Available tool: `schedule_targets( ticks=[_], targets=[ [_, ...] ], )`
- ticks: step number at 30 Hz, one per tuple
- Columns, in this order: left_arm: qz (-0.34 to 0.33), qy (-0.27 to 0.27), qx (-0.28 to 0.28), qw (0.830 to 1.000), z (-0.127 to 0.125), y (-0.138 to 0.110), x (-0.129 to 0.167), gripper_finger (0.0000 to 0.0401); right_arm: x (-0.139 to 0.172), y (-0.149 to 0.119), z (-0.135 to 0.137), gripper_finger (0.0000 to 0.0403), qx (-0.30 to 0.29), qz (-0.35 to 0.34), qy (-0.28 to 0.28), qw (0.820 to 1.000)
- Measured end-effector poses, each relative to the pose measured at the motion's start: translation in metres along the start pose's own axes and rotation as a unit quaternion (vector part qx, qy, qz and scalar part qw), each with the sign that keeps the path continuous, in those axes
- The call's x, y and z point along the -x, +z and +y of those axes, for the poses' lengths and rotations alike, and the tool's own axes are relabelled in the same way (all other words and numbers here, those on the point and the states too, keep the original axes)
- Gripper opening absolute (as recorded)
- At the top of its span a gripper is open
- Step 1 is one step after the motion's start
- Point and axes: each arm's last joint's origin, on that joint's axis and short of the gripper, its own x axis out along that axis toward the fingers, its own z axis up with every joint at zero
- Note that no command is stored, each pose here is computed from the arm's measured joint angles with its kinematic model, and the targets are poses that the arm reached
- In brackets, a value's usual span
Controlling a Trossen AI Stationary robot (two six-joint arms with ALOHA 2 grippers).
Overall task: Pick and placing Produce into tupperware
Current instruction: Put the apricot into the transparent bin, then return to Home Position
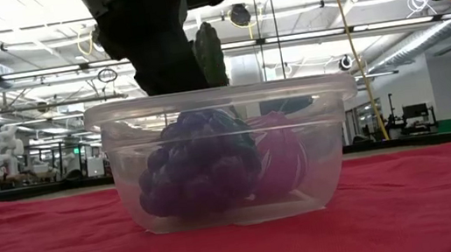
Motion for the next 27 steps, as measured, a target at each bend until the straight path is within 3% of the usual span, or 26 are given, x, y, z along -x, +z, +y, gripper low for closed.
schedule_targets(
  ticks=[7, 12, 15, 21, 27],
  targets=[
    [0.004, 0.004, 0.005, 1.000, 0.001, -0.001, 0.000, 0.0195, 0.000, 0.000, 0.000, 0.0219, 0.000, -0.001, 0.000, 1.000],
    [-0.005, 0.010, -0.021, 1.000, 0.003, 0.002, 0.010, 0.0210, 0.000, 0.000, 0.000, 0.0219, 0.008, -0.001, 0.000, 1.000],
    [-0.028, 0.039, -0.033, 0.998, 0.006, 0.007, 0.035, 0.0211, 0.000, 0.000, 0.000, 0.0219, 0.017, 0.000, 0.000, 1.000],
    [-0.088, 0.150, -0.036, 0.984, 0.016, 0.008, 0.104, 0.0212, 0.007, -0.002, -0.003, 0.0219, 0.014, -0.007, 0.000, 1.000],
    [-0.145, 0.203, -0.038, 0.968, 0.020, -0.020, 0.152, 0.0212, 0.035, -0.014, -0.016, 0.0219, -0.018, -0.027, 0.001, 0.999]
  ],
)
